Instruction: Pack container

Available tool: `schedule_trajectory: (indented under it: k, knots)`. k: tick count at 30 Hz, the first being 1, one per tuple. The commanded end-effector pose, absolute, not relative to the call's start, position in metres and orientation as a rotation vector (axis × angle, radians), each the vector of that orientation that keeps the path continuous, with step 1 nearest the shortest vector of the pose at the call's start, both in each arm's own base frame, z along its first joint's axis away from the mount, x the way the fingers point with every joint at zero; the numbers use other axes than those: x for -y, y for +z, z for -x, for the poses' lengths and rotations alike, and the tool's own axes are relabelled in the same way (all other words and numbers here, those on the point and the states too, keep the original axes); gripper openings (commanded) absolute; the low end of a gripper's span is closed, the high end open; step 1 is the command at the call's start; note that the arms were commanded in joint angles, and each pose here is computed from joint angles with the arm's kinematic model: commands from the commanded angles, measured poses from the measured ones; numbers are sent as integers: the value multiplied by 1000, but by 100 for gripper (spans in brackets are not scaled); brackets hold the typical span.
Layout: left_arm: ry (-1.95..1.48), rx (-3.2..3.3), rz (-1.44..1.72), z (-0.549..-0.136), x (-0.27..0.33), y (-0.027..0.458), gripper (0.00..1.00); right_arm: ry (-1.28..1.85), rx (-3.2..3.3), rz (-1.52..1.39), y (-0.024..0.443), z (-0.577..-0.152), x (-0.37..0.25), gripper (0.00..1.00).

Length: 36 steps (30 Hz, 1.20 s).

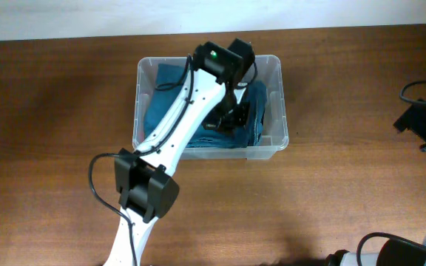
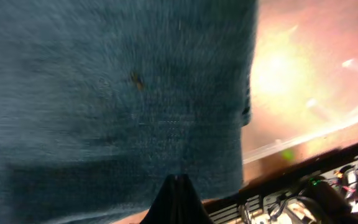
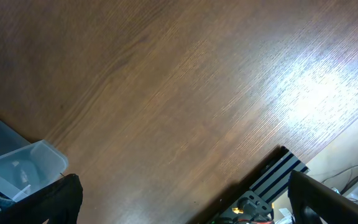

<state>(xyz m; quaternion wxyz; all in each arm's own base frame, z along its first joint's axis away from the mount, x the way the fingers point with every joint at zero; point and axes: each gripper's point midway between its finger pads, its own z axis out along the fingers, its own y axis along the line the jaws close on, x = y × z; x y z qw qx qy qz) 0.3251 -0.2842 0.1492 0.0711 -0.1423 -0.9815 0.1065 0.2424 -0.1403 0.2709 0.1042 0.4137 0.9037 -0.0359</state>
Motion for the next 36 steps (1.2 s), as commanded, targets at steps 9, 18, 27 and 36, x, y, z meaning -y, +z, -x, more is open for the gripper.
schedule_trajectory:
  k: [9, 18, 27, 36]
  knots:
    - [252, 2878, 498, -306, 288, 125, 1, -109, -2655, -1230, 272, -241, 141, 98]
    - [291, 2929, 515, -320, 297, 112, 1, -108, -2655, -1230, 272, -241, 141, 99]
    - [352, 3001, 508, -348, 313, 90, 1, -109, -2655, -1230, 272, -241, 141, 98]
    - [397, 3064, 427, -380, 297, 94, 1, -108, -2655, -1230, 272, -241, 141, 99]
